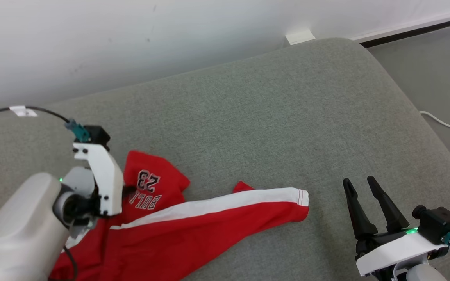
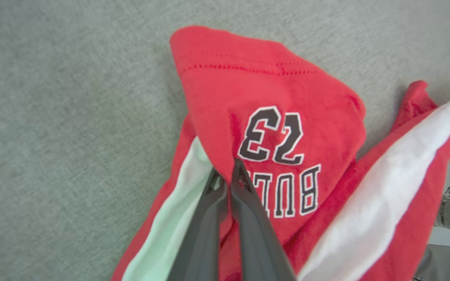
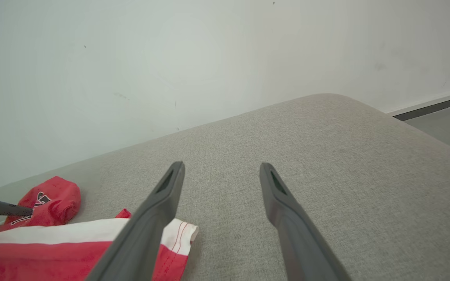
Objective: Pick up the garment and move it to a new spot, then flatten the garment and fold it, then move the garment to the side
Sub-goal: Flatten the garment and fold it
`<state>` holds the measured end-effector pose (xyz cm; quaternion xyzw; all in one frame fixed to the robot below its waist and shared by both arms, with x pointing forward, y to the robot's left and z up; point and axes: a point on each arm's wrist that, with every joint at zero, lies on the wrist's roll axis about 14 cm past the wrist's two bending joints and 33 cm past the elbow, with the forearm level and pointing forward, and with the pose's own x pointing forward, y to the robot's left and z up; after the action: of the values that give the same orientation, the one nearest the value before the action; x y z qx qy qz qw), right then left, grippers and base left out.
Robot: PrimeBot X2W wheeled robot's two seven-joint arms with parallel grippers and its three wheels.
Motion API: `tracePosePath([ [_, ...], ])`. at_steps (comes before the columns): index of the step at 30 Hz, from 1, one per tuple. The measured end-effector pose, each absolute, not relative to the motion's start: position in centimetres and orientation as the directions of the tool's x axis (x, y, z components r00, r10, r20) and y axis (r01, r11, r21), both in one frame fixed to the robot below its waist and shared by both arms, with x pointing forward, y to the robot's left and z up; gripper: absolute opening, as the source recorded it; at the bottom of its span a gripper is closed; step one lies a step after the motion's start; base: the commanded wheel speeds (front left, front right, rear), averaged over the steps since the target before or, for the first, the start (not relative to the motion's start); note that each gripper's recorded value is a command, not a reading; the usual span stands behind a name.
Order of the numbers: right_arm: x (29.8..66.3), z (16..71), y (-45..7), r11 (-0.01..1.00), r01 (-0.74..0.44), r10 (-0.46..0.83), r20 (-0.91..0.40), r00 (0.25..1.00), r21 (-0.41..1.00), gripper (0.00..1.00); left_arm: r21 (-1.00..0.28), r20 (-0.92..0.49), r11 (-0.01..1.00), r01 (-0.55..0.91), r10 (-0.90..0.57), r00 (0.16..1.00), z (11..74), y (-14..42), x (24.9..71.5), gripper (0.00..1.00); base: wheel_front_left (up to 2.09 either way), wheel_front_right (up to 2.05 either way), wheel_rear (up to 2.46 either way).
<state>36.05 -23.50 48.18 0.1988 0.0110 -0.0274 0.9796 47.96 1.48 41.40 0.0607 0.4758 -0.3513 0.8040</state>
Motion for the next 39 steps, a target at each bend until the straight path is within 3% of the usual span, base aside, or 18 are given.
tracePosePath([
  [10, 36.2, 48.3, -23.5, 0.916, 0.067, -0.060, -0.028, 0.998, 0.395, 1.00, -0.234, -0.596, 0.709, 0.665, -0.645, 0.478, 48.3, -2.4, 53.3, 0.00, 0.00, 0.00, 0.00],
  [16, 37.0, 48.4, -23.8, 0.911, 0.091, -0.088, -0.026, 0.996, 0.402, 1.00, -0.233, -0.550, 0.722, 0.652, -0.651, 0.524, 48.5, -3.7, 56.8, 0.00, 0.00, 0.00, 0.00],
  [17, 37.0, 48.2, -23.8, 0.910, 0.098, -0.093, -0.030, 0.995, 0.403, 1.00, -0.238, -0.564, 0.726, 0.645, -0.644, 0.517, 47.8, -3.8, 57.0, 0.28, 0.00, 0.00, 0.00],
  [18, 36.9, 48.1, -23.9, 0.909, 0.106, -0.100, -0.036, 0.994, 0.404, 1.00, -0.241, -0.578, 0.728, 0.642, -0.639, 0.508, 47.0, -3.9, 57.1, 1.00, 0.00, 0.00, 0.00],
  [26, 36.3, 48.0, -24.2, 0.909, 0.121, -0.115, -0.039, 0.993, 0.400, 1.00, -0.242, -0.582, 0.702, 0.670, -0.658, 0.479, 46.8, -5.4, 55.9, 1.00, 0.00, 0.00, 0.00],
  [32, 36.5, 48.6, -23.1, 0.920, 0.060, -0.058, -0.018, 0.998, 0.387, 1.00, -0.244, -0.662, 0.728, 0.641, -0.608, 0.438, 47.4, -2.1, 54.1, 1.00, 0.00, 0.00, 0.00],
  [39, 36.9, 48.6, -21.7, 0.921, 0.013, -0.008, -0.013, 1.000, 0.389, 1.00, -0.274, -0.782, 0.770, 0.576, -0.527, 0.333, 46.0, 2.1, 52.0, 1.00, 0.00, 0.00, 0.00],
])
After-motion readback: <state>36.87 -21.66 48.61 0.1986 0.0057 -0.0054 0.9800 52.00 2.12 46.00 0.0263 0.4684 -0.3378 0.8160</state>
